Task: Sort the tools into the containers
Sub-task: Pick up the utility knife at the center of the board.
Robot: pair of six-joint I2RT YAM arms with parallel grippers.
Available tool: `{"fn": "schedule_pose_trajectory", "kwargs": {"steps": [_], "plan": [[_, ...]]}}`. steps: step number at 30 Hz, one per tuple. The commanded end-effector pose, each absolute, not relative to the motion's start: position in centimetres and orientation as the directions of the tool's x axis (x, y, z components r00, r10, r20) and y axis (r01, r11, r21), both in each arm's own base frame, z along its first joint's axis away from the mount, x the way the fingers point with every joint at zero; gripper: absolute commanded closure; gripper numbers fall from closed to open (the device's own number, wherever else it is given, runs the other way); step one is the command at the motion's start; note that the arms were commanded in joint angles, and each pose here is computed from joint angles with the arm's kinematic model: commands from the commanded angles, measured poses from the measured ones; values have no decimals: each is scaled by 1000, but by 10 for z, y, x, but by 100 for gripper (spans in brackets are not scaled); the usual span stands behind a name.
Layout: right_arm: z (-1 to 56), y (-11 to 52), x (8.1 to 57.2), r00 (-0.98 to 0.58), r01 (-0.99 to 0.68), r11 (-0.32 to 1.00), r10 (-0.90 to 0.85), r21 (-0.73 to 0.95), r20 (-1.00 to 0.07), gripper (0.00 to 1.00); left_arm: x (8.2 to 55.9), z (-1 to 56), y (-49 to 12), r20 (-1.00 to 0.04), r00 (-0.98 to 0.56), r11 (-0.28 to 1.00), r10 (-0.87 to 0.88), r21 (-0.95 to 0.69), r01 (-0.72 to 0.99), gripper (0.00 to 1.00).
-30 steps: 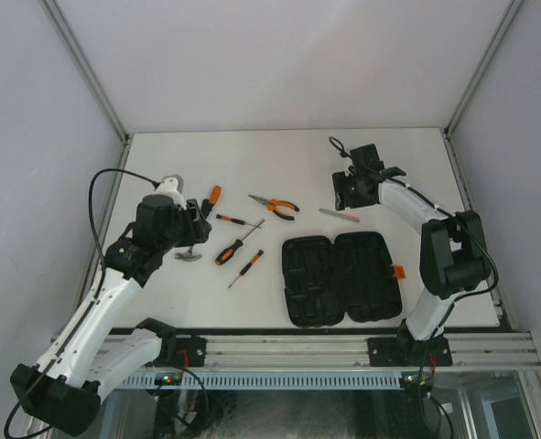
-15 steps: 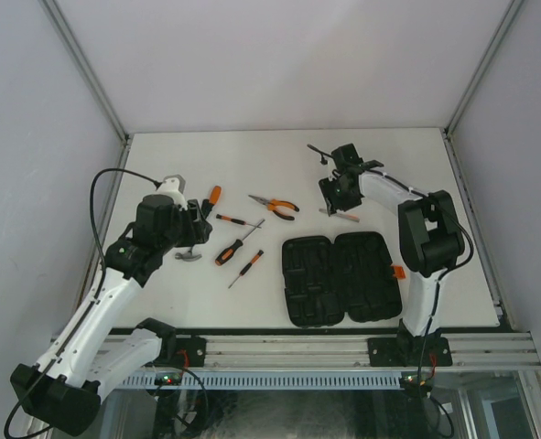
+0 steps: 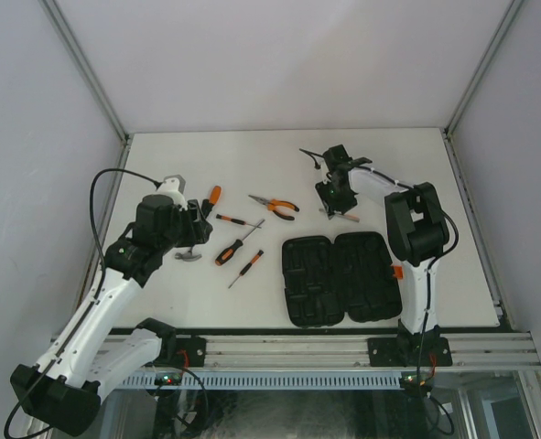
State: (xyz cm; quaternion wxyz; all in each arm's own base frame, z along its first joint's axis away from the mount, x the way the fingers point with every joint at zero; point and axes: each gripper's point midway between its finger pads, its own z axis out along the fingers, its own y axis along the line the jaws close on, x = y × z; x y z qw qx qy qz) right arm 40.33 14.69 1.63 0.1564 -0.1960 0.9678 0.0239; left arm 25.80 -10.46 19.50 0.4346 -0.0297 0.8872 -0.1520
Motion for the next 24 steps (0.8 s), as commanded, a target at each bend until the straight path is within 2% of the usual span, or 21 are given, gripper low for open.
{"fn": "schedule_pose_trajectory", "kwargs": {"steps": [1,12,18,24], "plan": [[22,145,414,-871,-379,924,-374,-47,-320,57,260,201,-104,-783,-596,951,-178,-294,101,44],[28,126,429,-915,-171,985,-151,21,-375,85,260,200,-106,-777,-604,949,-177,-297,103,44],[46,128,438,-890,-119,987,-57,110,-453,94,260,200,-105,-778,-602,949,-179,-297,102,45],[76,128,447,-827,-121,987,-40,108,-560,96,260,199,-105,-778,-603,950,-178,-296,102,45]]}}
